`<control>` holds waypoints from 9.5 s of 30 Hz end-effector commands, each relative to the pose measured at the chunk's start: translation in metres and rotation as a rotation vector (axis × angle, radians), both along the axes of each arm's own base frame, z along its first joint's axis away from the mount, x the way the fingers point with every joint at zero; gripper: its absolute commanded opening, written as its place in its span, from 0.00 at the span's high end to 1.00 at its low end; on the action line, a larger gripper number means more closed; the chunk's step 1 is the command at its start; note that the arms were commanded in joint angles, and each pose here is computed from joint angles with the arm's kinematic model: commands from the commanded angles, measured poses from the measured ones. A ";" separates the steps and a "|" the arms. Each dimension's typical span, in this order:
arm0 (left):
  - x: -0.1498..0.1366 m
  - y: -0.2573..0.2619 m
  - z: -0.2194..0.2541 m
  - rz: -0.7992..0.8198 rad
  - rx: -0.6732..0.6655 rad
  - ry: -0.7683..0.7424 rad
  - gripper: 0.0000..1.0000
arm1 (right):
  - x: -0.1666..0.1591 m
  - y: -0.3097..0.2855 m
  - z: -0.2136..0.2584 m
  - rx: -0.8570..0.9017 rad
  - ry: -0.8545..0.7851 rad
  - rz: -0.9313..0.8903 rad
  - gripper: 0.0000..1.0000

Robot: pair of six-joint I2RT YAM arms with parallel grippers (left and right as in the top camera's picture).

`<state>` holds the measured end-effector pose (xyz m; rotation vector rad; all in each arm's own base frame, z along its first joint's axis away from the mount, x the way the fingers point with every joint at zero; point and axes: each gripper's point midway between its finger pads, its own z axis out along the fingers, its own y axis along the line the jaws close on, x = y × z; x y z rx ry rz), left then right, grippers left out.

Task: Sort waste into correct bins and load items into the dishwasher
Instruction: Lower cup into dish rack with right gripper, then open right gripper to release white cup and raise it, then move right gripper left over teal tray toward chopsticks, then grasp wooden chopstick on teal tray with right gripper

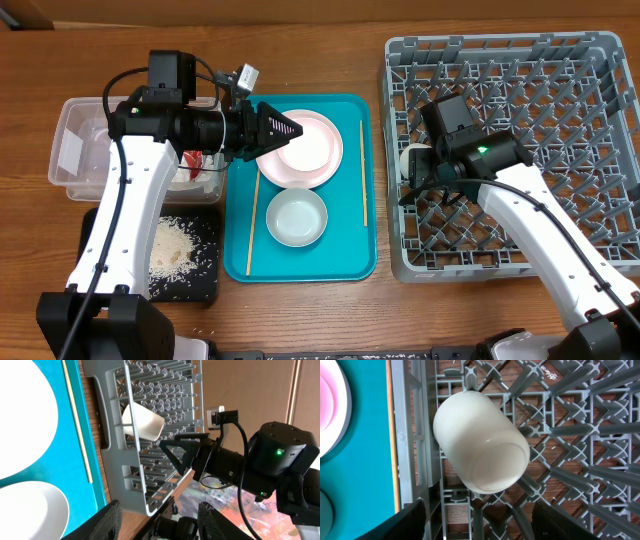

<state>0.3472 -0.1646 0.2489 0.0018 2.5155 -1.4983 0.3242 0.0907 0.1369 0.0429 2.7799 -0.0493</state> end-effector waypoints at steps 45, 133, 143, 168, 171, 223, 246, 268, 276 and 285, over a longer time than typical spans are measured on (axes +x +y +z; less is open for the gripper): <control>-0.004 0.000 -0.002 -0.008 0.028 -0.007 0.56 | 0.035 0.025 -0.013 0.141 -0.157 0.003 0.83; -0.011 0.020 -0.032 0.060 0.203 0.089 0.61 | -0.018 0.047 -0.036 0.296 0.189 0.097 0.71; -0.014 0.020 -0.033 0.059 0.204 0.105 0.61 | -0.040 0.072 -0.038 0.275 0.238 0.183 0.66; -0.014 0.020 -0.033 0.058 0.204 0.109 0.61 | -0.054 0.060 -0.043 0.200 0.288 0.168 0.80; -0.015 0.020 -0.033 0.058 0.205 0.113 0.61 | -0.058 0.058 -0.047 0.196 0.302 0.166 0.79; -0.032 0.108 -0.092 0.200 0.792 0.219 0.83 | -0.017 0.121 0.082 0.490 0.101 0.325 0.12; -0.028 0.204 0.060 0.653 0.907 -0.093 0.00 | -0.067 0.342 -0.007 0.441 -0.024 0.461 0.96; -0.023 0.205 0.052 0.642 0.912 -0.071 0.00 | -0.069 0.316 -0.062 0.189 -0.026 0.373 0.96; -0.023 0.205 0.052 0.642 0.912 -0.071 0.00 | -0.069 0.322 -0.078 0.191 -0.009 0.376 0.96; -0.023 0.205 0.052 0.641 0.912 -0.070 0.00 | -0.056 0.301 -0.087 0.107 -0.023 0.333 0.96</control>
